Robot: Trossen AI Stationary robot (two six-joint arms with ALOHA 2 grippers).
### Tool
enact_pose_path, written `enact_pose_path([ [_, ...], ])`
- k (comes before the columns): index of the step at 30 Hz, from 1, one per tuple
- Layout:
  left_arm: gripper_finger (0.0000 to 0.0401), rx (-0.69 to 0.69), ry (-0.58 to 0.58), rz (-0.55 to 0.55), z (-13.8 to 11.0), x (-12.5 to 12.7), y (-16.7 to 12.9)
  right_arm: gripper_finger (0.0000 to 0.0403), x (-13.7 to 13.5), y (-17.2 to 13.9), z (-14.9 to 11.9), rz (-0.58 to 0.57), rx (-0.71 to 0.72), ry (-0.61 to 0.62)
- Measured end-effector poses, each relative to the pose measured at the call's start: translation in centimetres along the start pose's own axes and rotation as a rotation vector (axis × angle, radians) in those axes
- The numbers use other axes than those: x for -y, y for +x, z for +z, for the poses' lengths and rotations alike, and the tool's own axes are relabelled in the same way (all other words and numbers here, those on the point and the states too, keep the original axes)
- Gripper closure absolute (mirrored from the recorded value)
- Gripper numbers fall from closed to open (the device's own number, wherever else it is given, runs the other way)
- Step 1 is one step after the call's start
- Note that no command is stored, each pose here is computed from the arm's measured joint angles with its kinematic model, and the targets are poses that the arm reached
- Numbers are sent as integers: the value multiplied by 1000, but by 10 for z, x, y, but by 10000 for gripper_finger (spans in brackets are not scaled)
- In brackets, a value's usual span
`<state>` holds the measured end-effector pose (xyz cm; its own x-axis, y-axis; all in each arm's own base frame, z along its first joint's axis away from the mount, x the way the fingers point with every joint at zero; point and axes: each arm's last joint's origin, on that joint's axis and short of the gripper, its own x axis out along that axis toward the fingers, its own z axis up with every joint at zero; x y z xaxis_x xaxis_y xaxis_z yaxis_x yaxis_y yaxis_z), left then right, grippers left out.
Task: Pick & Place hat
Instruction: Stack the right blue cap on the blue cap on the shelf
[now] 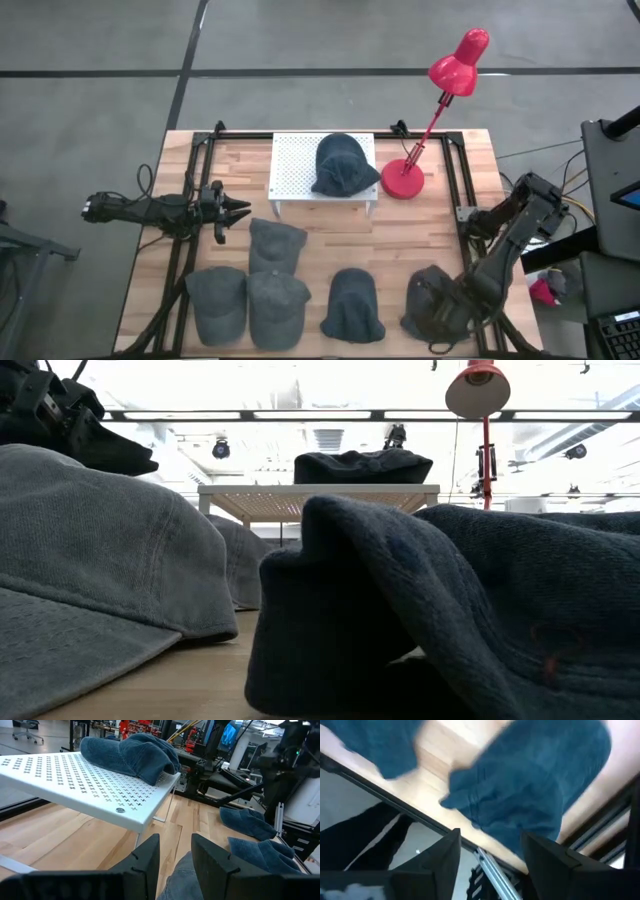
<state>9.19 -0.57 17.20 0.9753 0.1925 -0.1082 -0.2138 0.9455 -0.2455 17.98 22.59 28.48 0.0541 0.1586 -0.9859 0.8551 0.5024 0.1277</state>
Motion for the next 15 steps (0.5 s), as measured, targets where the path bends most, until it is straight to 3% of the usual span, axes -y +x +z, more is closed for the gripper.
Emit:
enact_pose_path([
  [7,286,0,-1,0,0,0,0,147,-9,30,-16,-11,-40,49],
  [15,286,3,-2,-1,0,0,0,121,-19,62,-26,-48,-108,98],
])
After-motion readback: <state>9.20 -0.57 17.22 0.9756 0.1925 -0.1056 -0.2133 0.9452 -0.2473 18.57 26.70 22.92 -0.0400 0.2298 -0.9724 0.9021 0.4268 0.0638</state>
